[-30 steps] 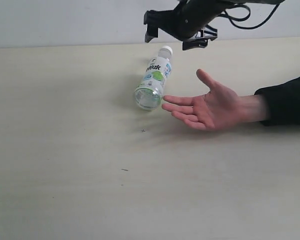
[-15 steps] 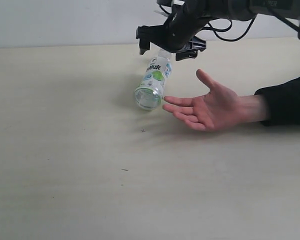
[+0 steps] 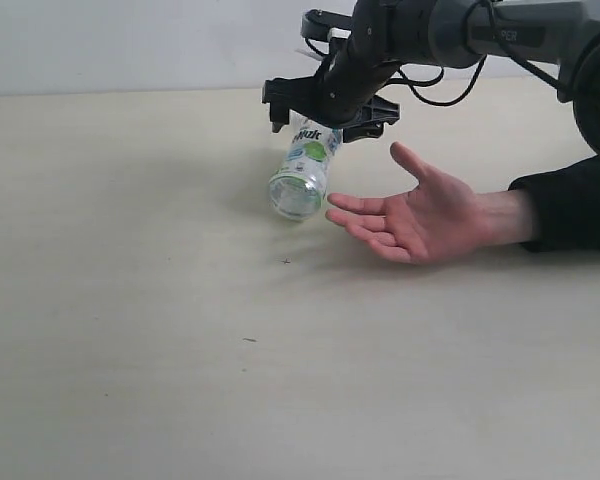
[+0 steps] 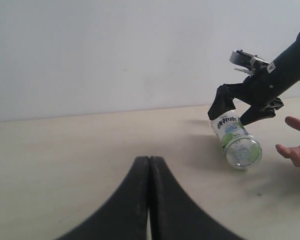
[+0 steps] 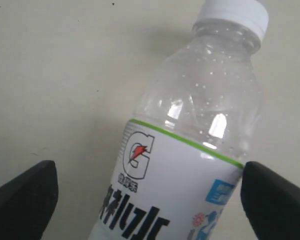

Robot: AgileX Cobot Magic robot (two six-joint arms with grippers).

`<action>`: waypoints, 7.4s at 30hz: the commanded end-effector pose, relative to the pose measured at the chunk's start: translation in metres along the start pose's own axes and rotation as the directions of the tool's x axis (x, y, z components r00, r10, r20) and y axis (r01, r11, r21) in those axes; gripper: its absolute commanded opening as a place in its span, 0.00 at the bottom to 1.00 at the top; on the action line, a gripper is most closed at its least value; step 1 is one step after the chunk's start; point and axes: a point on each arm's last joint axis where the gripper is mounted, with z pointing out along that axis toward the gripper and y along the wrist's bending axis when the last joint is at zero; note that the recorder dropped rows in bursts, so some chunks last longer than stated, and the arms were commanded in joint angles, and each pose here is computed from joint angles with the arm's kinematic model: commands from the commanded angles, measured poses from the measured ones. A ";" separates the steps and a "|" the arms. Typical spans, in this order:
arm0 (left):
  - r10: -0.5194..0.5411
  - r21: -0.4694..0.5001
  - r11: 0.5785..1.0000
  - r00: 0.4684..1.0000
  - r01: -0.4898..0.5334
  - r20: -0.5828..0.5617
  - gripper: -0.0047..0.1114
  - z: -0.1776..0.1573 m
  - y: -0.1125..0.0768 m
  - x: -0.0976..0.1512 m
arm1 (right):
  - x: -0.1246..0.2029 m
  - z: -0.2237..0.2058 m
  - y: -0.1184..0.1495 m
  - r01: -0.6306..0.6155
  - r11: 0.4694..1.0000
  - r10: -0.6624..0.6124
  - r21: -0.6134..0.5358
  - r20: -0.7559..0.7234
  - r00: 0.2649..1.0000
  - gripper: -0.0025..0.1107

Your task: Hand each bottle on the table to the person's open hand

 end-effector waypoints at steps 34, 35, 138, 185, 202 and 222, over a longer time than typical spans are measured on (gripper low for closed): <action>-0.009 0.000 1.000 1.000 0.009 0.004 0.04 0.000 0.000 0.000 | -0.042 -0.141 0.018 0.297 0.955 -0.295 0.004 0.113 0.949 0.02; -0.009 0.000 1.000 1.000 0.009 0.004 0.04 0.000 0.000 0.000 | -0.042 -0.147 0.013 0.294 0.956 -0.295 0.016 0.090 0.951 0.02; -0.009 0.000 1.000 1.000 0.009 0.004 0.04 0.000 0.000 0.000 | 0.300 -0.352 -0.126 0.368 0.928 -0.287 0.050 0.725 0.626 0.02; -0.009 -0.001 1.000 1.000 0.009 0.002 0.04 0.000 0.000 0.000 | 0.307 -0.370 -0.127 0.370 0.928 -0.219 0.031 0.851 0.477 0.02; -0.009 -0.001 1.000 1.000 0.009 0.002 0.04 0.000 0.000 0.000 | 0.316 -0.315 -0.161 0.093 0.958 -0.282 0.272 0.827 0.487 0.02; -0.009 -0.001 1.000 1.000 0.009 0.002 0.04 0.000 0.000 0.000 | 0.318 -0.312 -0.164 0.056 0.956 -0.273 0.287 0.805 0.527 0.02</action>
